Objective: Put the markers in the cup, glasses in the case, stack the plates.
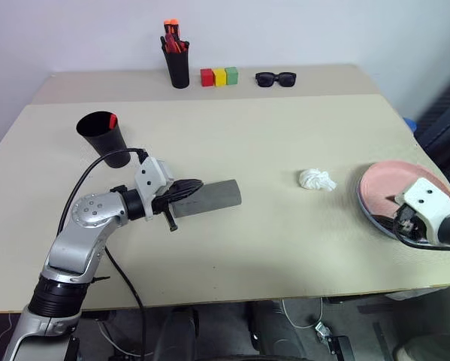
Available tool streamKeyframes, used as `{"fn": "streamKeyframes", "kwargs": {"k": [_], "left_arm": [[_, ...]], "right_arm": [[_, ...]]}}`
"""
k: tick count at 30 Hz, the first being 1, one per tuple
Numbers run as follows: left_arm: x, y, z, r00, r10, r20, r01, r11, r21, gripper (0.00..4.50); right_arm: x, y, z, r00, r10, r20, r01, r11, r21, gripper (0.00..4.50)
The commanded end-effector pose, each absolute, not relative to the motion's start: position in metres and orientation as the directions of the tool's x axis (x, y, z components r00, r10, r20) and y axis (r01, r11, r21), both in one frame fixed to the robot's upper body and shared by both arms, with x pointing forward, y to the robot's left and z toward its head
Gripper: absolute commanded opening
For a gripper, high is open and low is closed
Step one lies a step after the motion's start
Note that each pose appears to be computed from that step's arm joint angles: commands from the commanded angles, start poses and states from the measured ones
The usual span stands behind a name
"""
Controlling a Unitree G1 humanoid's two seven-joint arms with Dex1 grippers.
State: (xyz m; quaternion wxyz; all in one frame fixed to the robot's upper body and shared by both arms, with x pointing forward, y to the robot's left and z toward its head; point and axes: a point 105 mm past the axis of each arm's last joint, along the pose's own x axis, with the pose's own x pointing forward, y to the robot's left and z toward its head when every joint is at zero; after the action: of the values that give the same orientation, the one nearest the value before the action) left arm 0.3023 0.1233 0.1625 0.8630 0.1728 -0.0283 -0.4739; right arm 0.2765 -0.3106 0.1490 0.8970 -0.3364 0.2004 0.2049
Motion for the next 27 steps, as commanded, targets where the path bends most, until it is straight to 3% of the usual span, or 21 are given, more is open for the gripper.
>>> {"fn": "streamKeyframes", "kwargs": {"k": [1, 5, 10, 14, 16, 18, 20, 27], "left_arm": [[0.298, 0.123, 0.169, 0.556, -0.826, -0.094, 0.792, 0.493, 0.360, 0.00], [0.293, 0.123, 0.167, 0.568, -0.817, -0.095, 0.786, 0.505, 0.356, 0.00], [0.286, 0.125, 0.164, 0.587, -0.803, -0.099, 0.778, 0.526, 0.344, 0.00], [0.281, 0.128, 0.163, 0.606, -0.789, -0.102, 0.767, 0.545, 0.339, 0.00], [0.279, 0.130, 0.162, 0.613, -0.783, -0.104, 0.763, 0.553, 0.335, 0.00], [0.278, 0.130, 0.161, 0.616, -0.781, -0.106, 0.762, 0.556, 0.332, 0.00], [0.279, 0.130, 0.159, 0.617, -0.780, -0.108, 0.762, 0.558, 0.328, 0.00], [0.291, 0.135, 0.153, 0.625, -0.770, -0.126, 0.759, 0.562, 0.330, 0.00]], "right_arm": [[0.291, -0.276, 0.167, 0.846, 0.350, -0.401, -0.528, 0.652, -0.544, 3.24], [0.312, -0.241, 0.156, 0.830, 0.422, -0.364, -0.557, 0.630, -0.541, 3.24], [0.349, -0.225, 0.140, 0.877, 0.366, -0.312, -0.481, 0.674, -0.561, 3.24], [0.360, -0.228, 0.129, 0.885, 0.335, -0.322, -0.464, 0.678, -0.570, 3.24], [0.361, -0.228, 0.129, 0.886, 0.336, -0.319, -0.463, 0.683, -0.566, 2.47], [0.360, -0.227, 0.131, 0.886, 0.345, -0.310, -0.464, 0.688, -0.558, 1.34], [0.359, -0.230, 0.134, 0.893, 0.335, -0.300, -0.450, 0.694, -0.562, 0.62], [0.340, -0.284, 0.177, 0.962, 0.196, -0.192, -0.273, 0.757, -0.594, 0.62]]}}
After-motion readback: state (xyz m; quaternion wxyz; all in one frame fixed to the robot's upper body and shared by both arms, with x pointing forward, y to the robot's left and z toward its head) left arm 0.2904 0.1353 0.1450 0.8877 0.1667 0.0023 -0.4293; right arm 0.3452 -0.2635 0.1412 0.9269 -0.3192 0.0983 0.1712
